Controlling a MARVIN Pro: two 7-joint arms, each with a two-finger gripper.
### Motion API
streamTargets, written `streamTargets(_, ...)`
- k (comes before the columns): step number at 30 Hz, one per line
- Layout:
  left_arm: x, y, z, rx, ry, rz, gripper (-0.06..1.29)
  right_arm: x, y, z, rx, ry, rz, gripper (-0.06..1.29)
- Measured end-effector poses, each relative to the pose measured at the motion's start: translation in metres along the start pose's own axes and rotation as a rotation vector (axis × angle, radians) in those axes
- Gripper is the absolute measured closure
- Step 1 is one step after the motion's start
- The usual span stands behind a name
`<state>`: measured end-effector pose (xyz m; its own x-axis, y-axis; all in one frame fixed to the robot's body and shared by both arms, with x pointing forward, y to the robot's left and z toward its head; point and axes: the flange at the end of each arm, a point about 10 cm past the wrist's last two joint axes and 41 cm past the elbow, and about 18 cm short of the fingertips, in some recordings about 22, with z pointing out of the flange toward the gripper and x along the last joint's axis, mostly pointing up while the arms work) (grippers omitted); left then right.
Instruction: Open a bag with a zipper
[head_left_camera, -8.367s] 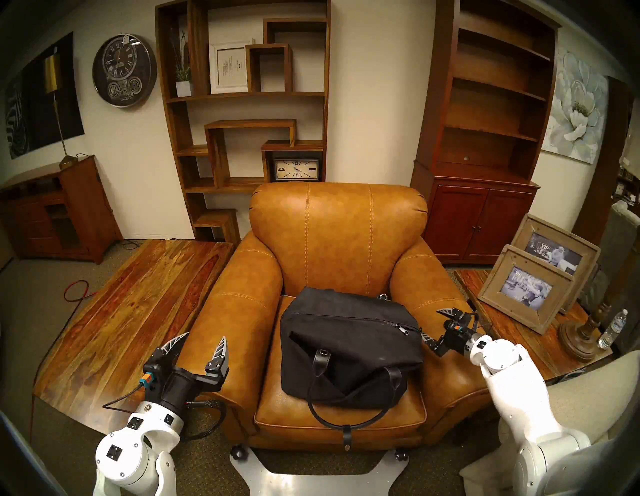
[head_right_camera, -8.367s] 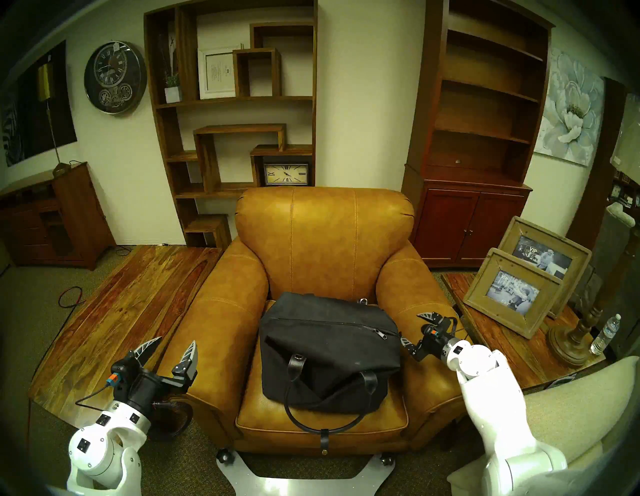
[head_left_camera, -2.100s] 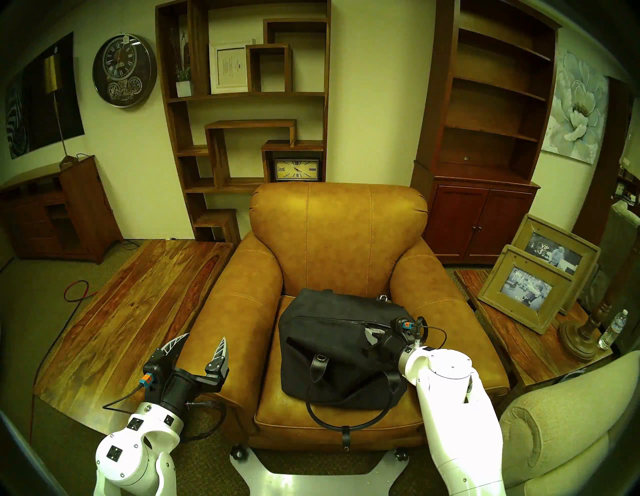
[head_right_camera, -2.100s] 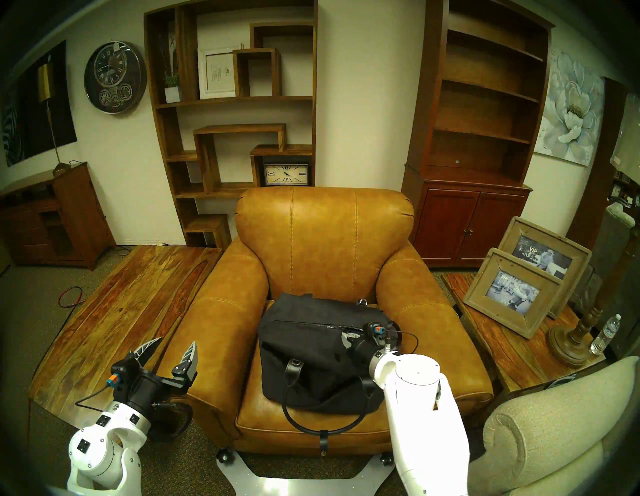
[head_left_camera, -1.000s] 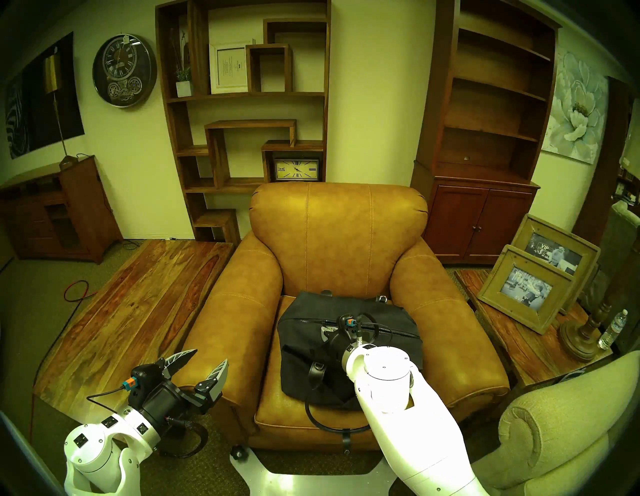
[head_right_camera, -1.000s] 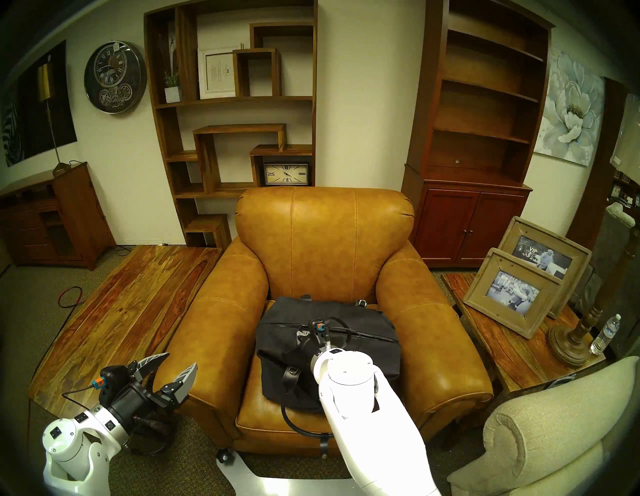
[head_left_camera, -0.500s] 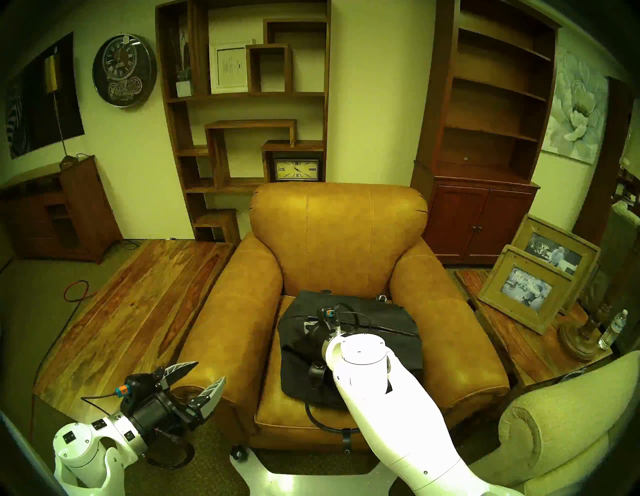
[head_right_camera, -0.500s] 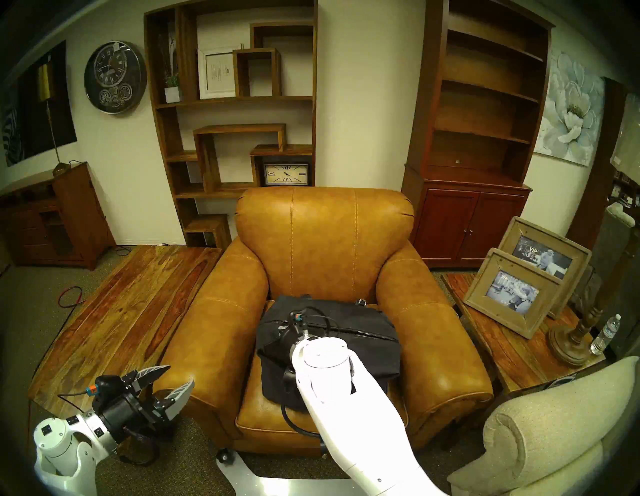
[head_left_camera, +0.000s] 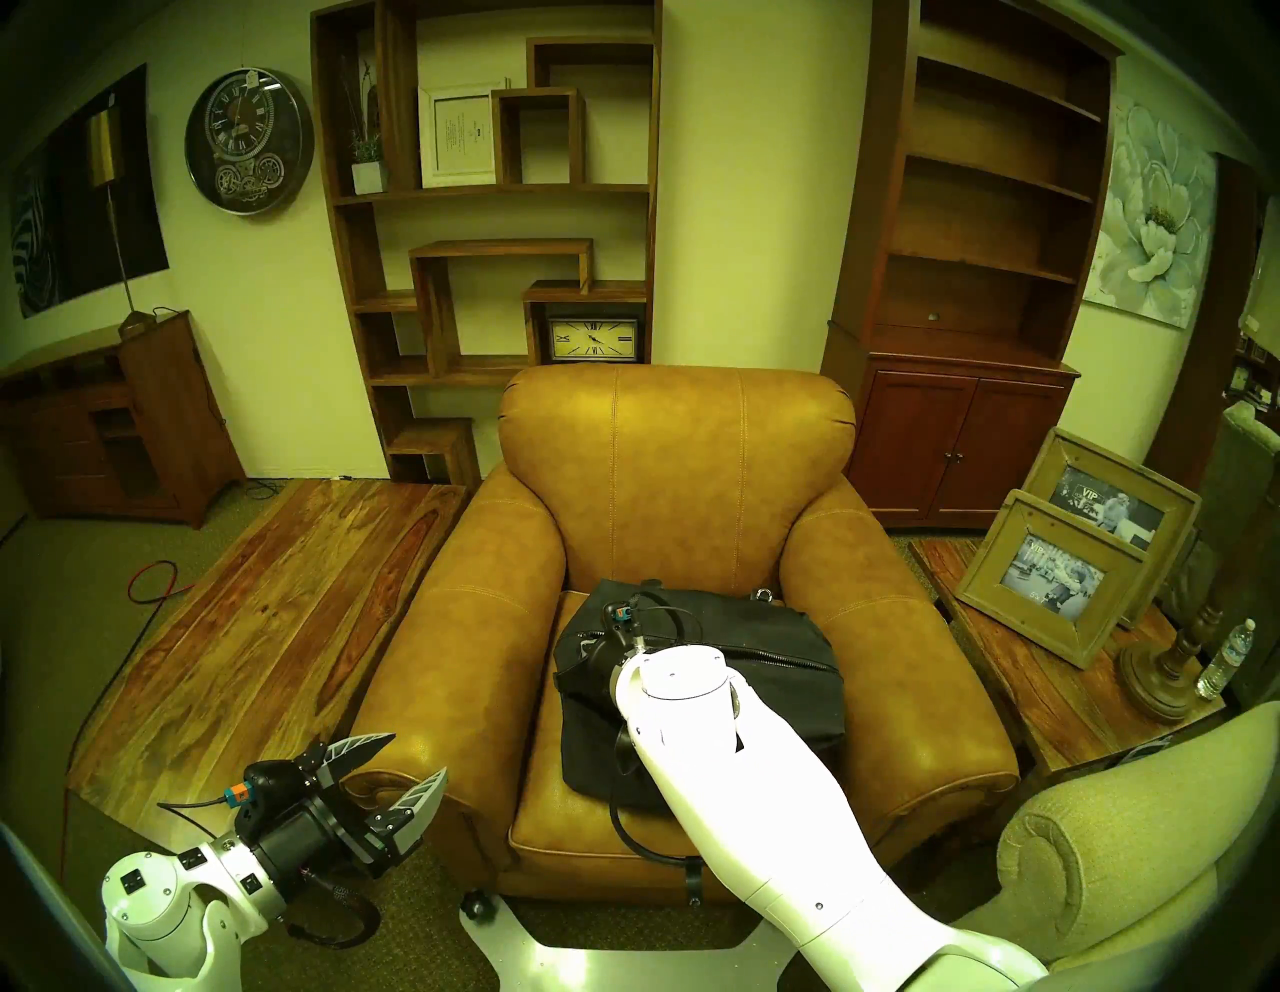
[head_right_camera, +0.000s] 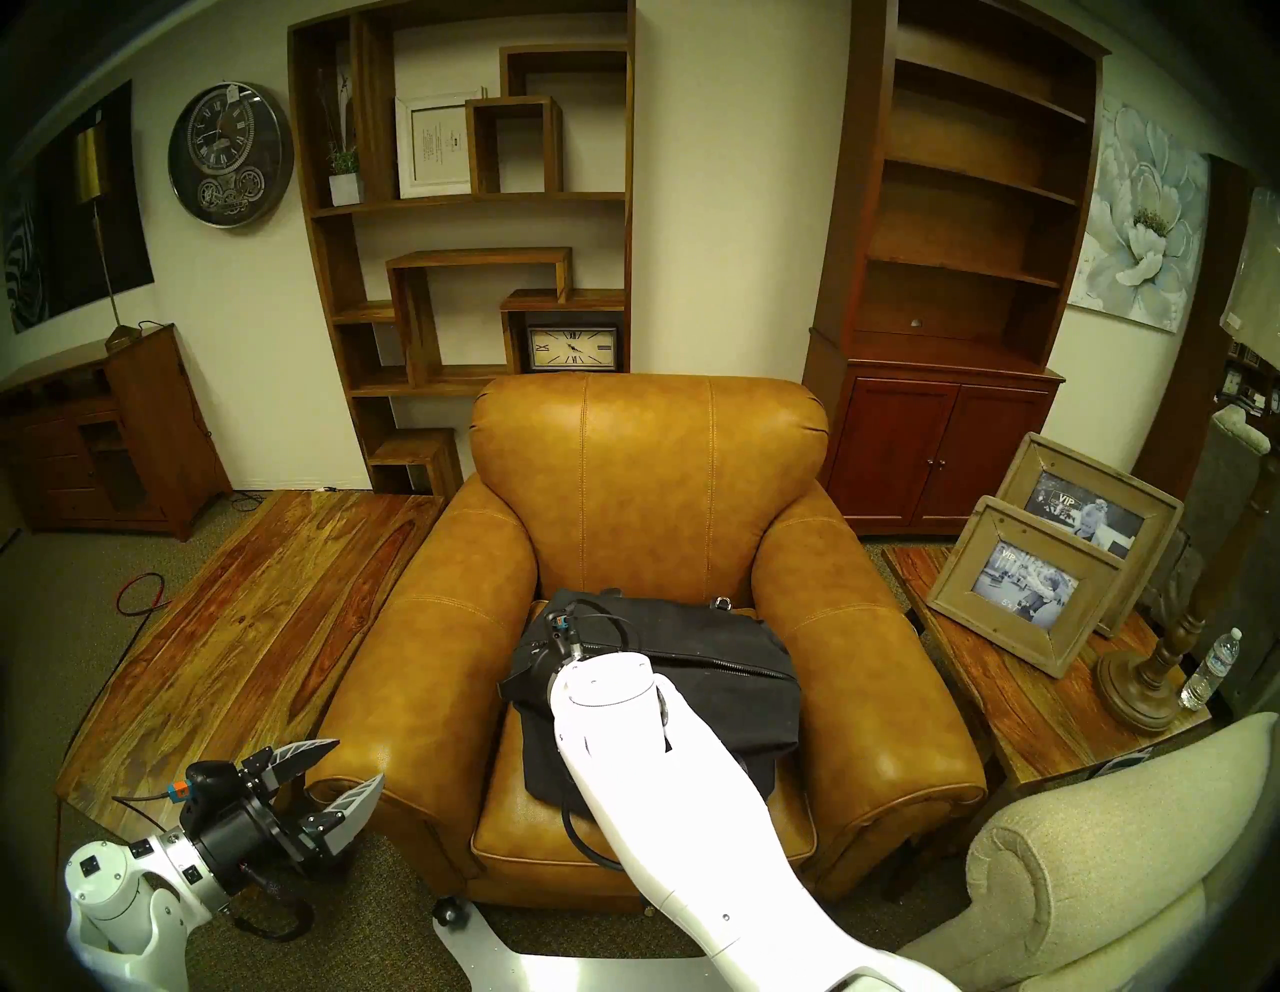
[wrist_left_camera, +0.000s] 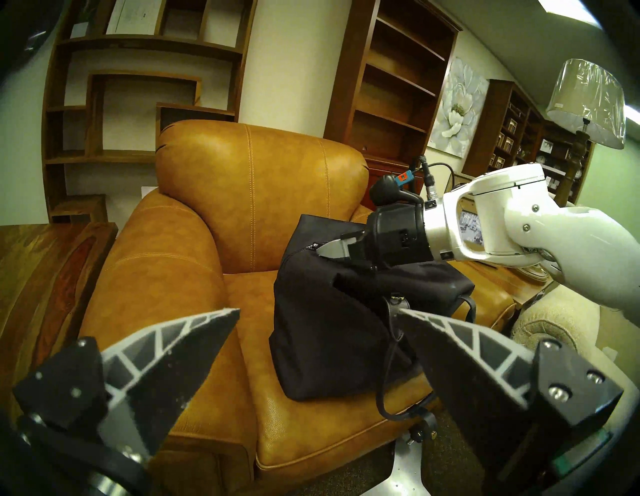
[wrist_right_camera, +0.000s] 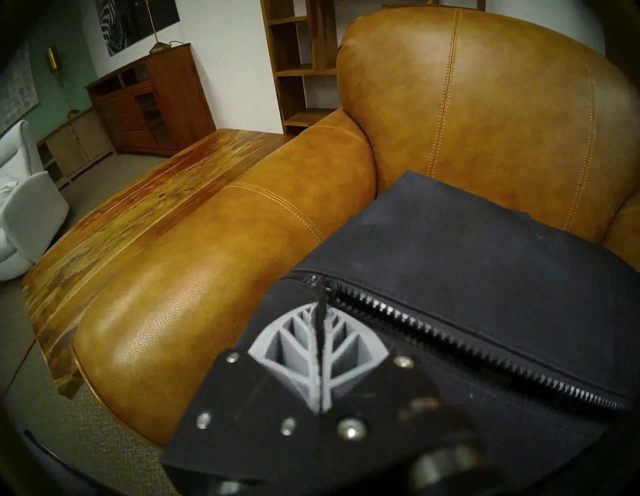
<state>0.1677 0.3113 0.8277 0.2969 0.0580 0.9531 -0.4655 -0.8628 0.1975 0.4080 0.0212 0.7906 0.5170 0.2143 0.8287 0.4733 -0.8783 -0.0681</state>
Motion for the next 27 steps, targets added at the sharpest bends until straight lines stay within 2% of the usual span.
streamTargets(14, -0.001, 0.0, -0.001, -0.009, 0.004, 0.008, -0.04, 0.028, -0.02, 0.017, 0.018, -0.108, -0.087, 1.25)
streamTargets(27, -0.001, 0.0, -0.001, -0.013, 0.007, 0.01, -0.04, 0.04, -0.041, 0.037, 0.017, -0.244, -0.207, 1.25)
